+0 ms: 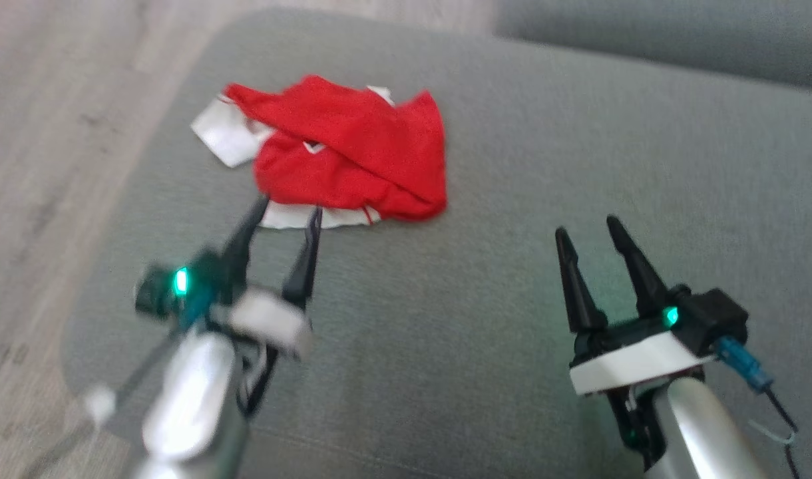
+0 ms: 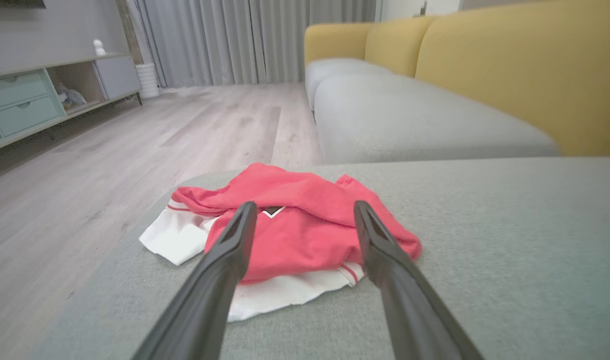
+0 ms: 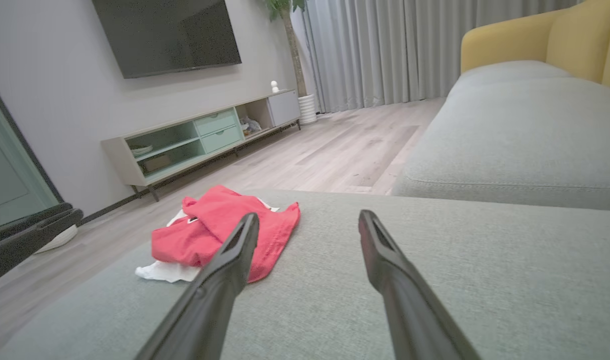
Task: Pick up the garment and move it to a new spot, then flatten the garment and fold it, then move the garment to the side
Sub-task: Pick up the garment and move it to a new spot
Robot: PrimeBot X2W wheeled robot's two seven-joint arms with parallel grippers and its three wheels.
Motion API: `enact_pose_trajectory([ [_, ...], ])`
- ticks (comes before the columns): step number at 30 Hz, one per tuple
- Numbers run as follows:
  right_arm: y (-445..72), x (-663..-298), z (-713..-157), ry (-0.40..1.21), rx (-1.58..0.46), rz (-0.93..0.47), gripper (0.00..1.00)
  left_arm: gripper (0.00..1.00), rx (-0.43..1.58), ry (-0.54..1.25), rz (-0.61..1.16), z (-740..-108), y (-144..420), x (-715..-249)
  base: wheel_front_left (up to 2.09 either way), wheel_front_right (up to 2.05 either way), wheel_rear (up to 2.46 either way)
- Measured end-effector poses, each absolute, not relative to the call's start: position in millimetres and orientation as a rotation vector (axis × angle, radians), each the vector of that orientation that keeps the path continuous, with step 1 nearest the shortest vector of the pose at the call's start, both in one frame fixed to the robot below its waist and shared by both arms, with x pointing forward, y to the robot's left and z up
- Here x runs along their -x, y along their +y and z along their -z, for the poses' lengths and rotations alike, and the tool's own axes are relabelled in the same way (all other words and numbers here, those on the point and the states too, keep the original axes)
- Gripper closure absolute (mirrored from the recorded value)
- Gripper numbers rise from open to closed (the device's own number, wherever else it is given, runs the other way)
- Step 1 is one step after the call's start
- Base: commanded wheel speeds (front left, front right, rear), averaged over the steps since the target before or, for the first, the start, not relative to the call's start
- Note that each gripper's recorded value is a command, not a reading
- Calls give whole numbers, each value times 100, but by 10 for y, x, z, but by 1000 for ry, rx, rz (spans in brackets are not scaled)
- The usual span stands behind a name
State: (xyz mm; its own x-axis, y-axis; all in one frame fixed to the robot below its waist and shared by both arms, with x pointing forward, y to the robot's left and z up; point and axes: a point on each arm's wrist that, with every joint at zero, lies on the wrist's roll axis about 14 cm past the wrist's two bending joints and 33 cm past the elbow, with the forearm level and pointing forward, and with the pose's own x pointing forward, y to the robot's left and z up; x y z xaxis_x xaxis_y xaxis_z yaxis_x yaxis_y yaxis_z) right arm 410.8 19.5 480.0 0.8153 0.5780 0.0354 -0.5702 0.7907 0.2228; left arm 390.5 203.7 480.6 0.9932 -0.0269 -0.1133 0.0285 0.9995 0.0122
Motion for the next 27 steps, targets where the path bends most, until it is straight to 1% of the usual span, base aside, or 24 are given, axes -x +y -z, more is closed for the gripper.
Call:
enact_pose_trajectory([
  [5, -16, -4364, -4693, 32, -231, -547, 0, 0, -121, 276, 129, -4620, 1993, -4499, 0, 0, 0],
  [10, -174, -4613, -4688, 1, -242, -497, 0, 0, -178, 422, 196, -4371, 1969, -4951, 0, 0, 0],
  [15, -432, -4741, -4492, 32, -239, -422, 0, 0, -188, 508, 251, -4088, 1883, -5235, 0, 0, 0],
  [19, -574, -4733, -4329, 71, -230, -385, 0, 0, -195, 606, 299, -3775, 1769, -5289, 0, 0, 0],
  [20, -607, -4730, -4304, 77, -227, -377, 0, 7, -195, 619, 313, -3724, 1728, -5294, 0, 0, 0],
  [21, -636, -4728, -4281, 83, -224, -369, 0, 51, -192, 626, 322, -3694, 1700, -5304, 0, 0, 0],
  [22, -663, -4725, -4266, 87, -222, -362, 0, 100, -186, 628, 329, -3678, 1679, -5316, 0, 0, 0],
  [24, -690, -4726, -4278, 85, -221, -355, 0, 100, -178, 611, 343, -3705, 1638, -5336, 0, 0, 0],
  [27, -687, -4714, -4365, 66, -220, -358, 0, 100, -191, 526, 370, -3864, 1578, -5355, 0, 0, 0],
])
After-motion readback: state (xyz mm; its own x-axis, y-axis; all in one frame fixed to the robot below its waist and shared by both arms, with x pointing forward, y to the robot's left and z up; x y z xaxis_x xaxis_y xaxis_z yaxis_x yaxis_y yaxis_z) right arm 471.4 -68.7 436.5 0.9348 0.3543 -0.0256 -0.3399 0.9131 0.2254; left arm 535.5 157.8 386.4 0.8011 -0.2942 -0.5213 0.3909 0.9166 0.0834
